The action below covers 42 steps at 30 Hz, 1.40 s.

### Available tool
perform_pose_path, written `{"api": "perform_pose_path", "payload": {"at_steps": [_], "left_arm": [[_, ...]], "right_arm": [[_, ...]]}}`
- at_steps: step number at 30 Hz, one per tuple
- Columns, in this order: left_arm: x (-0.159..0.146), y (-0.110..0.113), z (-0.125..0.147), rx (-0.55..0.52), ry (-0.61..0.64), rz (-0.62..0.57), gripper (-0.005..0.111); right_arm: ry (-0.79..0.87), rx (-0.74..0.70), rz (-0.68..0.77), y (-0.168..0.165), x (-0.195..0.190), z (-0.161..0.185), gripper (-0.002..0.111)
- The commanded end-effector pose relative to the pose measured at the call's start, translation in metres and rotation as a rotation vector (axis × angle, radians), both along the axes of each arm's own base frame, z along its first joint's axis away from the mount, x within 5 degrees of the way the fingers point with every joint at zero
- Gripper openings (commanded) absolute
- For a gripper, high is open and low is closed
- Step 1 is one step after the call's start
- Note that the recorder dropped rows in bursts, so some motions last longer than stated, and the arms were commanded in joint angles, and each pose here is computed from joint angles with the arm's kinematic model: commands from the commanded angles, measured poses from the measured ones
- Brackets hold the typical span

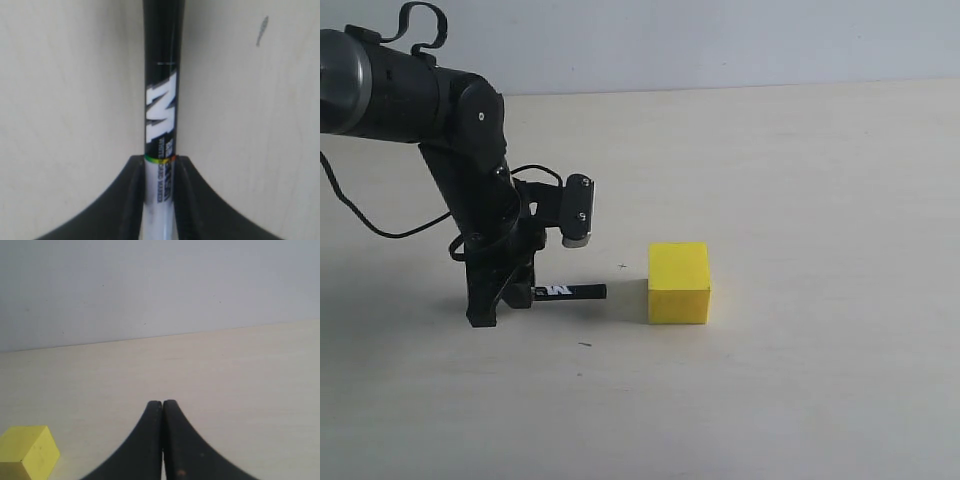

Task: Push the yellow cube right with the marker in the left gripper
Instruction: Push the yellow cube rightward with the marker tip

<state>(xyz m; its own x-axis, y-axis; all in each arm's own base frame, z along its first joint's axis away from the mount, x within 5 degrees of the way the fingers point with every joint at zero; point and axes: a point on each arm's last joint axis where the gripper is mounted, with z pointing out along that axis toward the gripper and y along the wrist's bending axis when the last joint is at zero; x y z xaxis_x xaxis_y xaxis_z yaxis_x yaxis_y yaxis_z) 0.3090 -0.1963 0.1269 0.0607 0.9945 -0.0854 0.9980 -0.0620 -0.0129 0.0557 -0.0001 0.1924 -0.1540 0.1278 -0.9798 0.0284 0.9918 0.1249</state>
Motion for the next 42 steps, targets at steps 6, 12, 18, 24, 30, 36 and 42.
{"api": "perform_pose_path", "payload": {"at_steps": [6, 12, 18, 24, 30, 36, 42], "left_arm": [[0.002, -0.009, 0.003, -0.089, -0.001, 0.080, 0.000], [0.006, -0.012, 0.003, -0.124, -0.048, 0.095, 0.000], [0.003, -0.014, 0.003, -0.096, -0.054, 0.010, 0.000], [-0.004, -0.026, 0.002, -0.053, -0.090, -0.038, 0.000], [-0.005, -0.027, 0.005, -0.044, -0.079, -0.034, 0.000], [-0.003, -0.042, 0.019, -0.061, -0.084, -0.026, 0.000], [-0.007, -0.060, 0.029, -0.050, -0.127, -0.075, 0.000]], "right_arm": [[-0.008, -0.009, -0.005, 0.000, 0.000, -0.001, 0.000], [-0.008, -0.009, -0.005, 0.000, 0.000, -0.001, 0.000], [-0.008, -0.009, -0.005, 0.000, 0.000, -0.001, 0.000], [-0.008, -0.009, -0.005, 0.000, 0.000, -0.001, 0.000], [-0.008, -0.009, -0.005, 0.000, 0.000, -0.001, 0.000], [-0.008, -0.009, -0.005, 0.000, 0.000, -0.001, 0.000], [-0.008, -0.009, -0.005, 0.000, 0.000, -0.001, 0.000]]}}
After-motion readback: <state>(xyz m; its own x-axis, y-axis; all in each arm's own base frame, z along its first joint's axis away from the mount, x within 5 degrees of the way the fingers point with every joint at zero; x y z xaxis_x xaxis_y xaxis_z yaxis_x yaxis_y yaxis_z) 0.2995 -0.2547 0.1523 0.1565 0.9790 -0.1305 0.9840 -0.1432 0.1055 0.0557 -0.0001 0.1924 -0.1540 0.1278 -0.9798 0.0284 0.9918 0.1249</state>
